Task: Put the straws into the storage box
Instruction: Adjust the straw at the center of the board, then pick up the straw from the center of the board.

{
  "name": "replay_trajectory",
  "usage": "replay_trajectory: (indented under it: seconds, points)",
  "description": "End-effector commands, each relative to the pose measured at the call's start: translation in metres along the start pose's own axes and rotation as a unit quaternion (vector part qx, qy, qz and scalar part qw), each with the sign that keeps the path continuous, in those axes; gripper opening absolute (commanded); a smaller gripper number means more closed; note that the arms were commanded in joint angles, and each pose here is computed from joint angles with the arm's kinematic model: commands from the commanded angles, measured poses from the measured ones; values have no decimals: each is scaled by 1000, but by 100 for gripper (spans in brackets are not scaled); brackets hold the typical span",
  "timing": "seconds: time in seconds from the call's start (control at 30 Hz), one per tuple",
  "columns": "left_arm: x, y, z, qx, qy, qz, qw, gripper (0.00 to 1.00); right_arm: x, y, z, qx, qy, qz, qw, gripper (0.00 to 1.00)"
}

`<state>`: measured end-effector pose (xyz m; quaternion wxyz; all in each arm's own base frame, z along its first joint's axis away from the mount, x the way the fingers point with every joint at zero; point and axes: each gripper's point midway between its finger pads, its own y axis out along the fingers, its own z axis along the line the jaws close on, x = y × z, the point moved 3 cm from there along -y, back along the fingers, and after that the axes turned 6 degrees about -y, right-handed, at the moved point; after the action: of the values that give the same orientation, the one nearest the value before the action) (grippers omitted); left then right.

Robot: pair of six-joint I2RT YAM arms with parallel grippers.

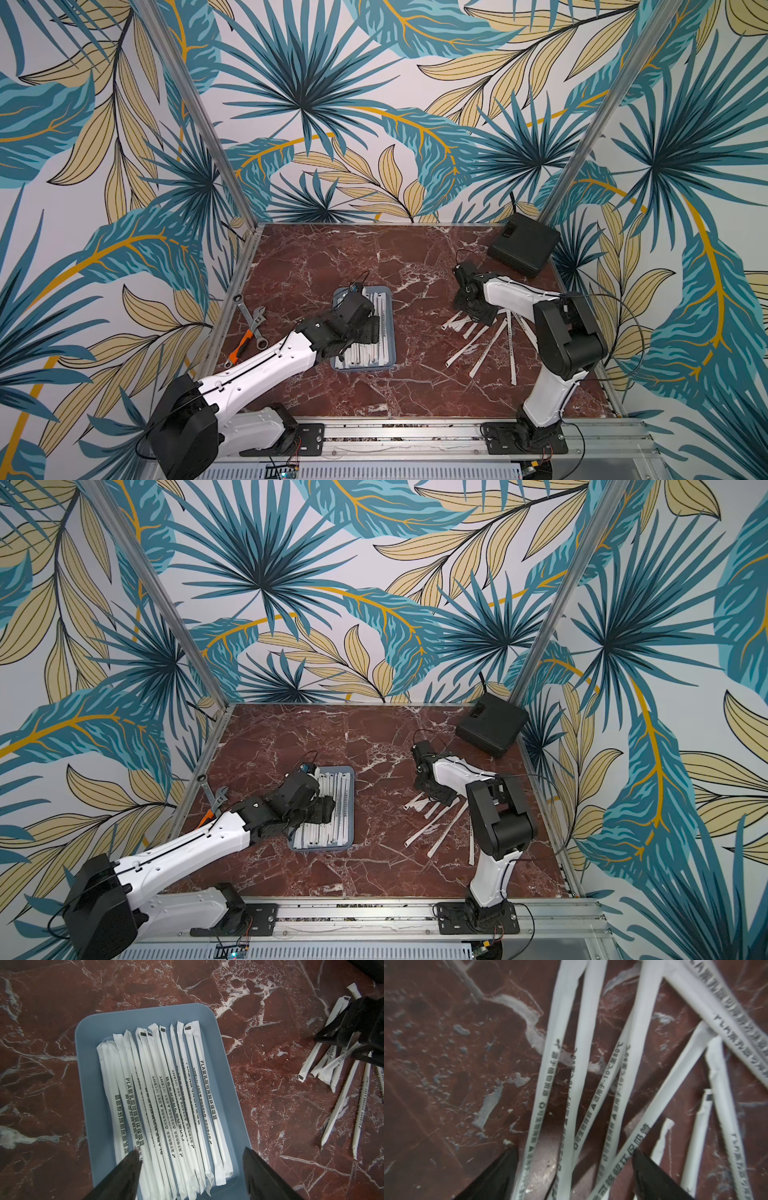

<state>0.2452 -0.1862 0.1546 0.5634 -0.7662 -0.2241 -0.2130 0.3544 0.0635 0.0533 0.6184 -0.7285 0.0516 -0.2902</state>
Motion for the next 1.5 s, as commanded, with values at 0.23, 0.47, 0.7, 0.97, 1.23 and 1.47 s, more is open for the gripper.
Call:
replay_trajectory:
  seconds: [0.23,0.47,0.7,0.97,1.23,1.47]
  points:
    - [13,-9,-2,-2,-1,-32,999,82,-11,1,17,36,-60,28,997,53]
    - [17,-14,3,9,0,-50,999,82,-43,-21,42,38,-163,38,985,29]
    - [19,-17,9,14,-3,-59,998,83,-80,-67,84,58,-324,27,944,26]
    - [22,-15,10,7,-13,-61,998,83,-52,-91,70,62,-299,14,952,41]
    - [20,-14,9,4,-16,-54,998,83,-40,-69,77,87,-163,2,983,34]
    - [17,-16,15,10,-20,-57,998,83,-49,-47,88,89,-138,16,986,31]
